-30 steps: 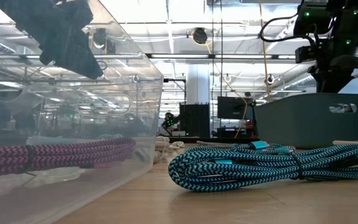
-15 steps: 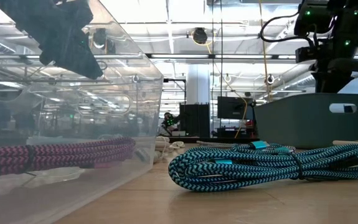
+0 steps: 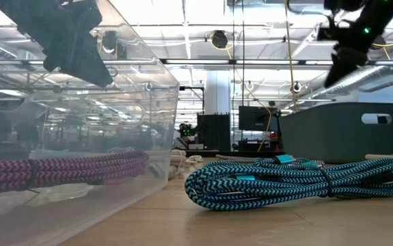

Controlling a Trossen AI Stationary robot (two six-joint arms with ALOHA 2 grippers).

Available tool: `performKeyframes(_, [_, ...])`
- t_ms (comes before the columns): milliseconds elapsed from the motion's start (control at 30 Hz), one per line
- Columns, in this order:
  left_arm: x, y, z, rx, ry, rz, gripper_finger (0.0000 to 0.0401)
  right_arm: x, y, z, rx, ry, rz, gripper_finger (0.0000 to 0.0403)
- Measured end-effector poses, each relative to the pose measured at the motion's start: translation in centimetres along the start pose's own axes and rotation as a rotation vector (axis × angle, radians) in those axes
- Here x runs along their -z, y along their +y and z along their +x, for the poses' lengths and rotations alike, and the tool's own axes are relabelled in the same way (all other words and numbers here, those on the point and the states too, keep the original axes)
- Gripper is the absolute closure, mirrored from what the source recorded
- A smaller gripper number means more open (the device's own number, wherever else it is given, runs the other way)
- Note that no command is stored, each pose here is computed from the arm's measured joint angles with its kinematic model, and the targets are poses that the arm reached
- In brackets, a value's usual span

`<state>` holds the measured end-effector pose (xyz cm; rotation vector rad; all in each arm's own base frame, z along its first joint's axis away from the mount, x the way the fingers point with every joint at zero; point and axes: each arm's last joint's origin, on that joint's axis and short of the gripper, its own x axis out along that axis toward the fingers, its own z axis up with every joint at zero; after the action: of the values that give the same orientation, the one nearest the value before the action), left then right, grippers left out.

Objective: Pick & Place USB Port
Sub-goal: Put the left white charger cable into the transparent cable

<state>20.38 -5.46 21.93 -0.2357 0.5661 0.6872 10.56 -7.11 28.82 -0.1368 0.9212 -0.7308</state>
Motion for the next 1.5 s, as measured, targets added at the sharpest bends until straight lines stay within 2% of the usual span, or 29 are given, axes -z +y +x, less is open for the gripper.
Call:
performKeyframes(167, [0.0, 0.0, 0.0, 0.000, 0.000, 0.004, 0.0270, -2.7, -1.0, -1.3, 0.040, -0.234, 0.081, 0.0250])
performKeyframes(300, [0.0, 0.0, 0.0, -0.001, 0.000, 0.004, 0.0270, -4.4, -1.3, -1.7, -0.037, -0.424, 0.153, 0.0250])
performKeyframes(433, [0.0, 0.0, 0.0, 0.000, 0.000, 0.004, 0.0270, -6.1, -1.1, -1.2, -0.133, -0.530, 0.242, 0.0248])
performKeyframes(633, [0.0, 0.0, 0.0, -0.001, -0.001, 0.004, 0.0270, -8.5, 0.5, 1.7, -0.261, -0.542, 0.301, 0.0249])
performKeyframes(833, [0.0, 0.0, 0.0, -0.001, -0.001, 0.004, 0.0270, -10.6, 3.8, 5.3, -0.346, -0.509, 0.298, 0.0248])
performKeyframes(1000, [0.0, 0.0, 0.0, -0.001, -0.001, 0.005, 0.0270, -11.7, 6.1, 7.5, -0.404, -0.504, 0.348, 0.0251])
performKeyframes(1267, [0.0, 0.0, 0.0, 0.000, -0.001, 0.004, 0.0270, -13.0, 9.9, 9.5, -0.501, -0.550, 0.414, 0.0252])
performKeyframes(1500, [0.0, 0.0, 0.0, 0.002, 0.000, 0.006, 0.0270, -13.4, 12.7, 10.8, -0.562, -0.580, 0.423, 0.0252])
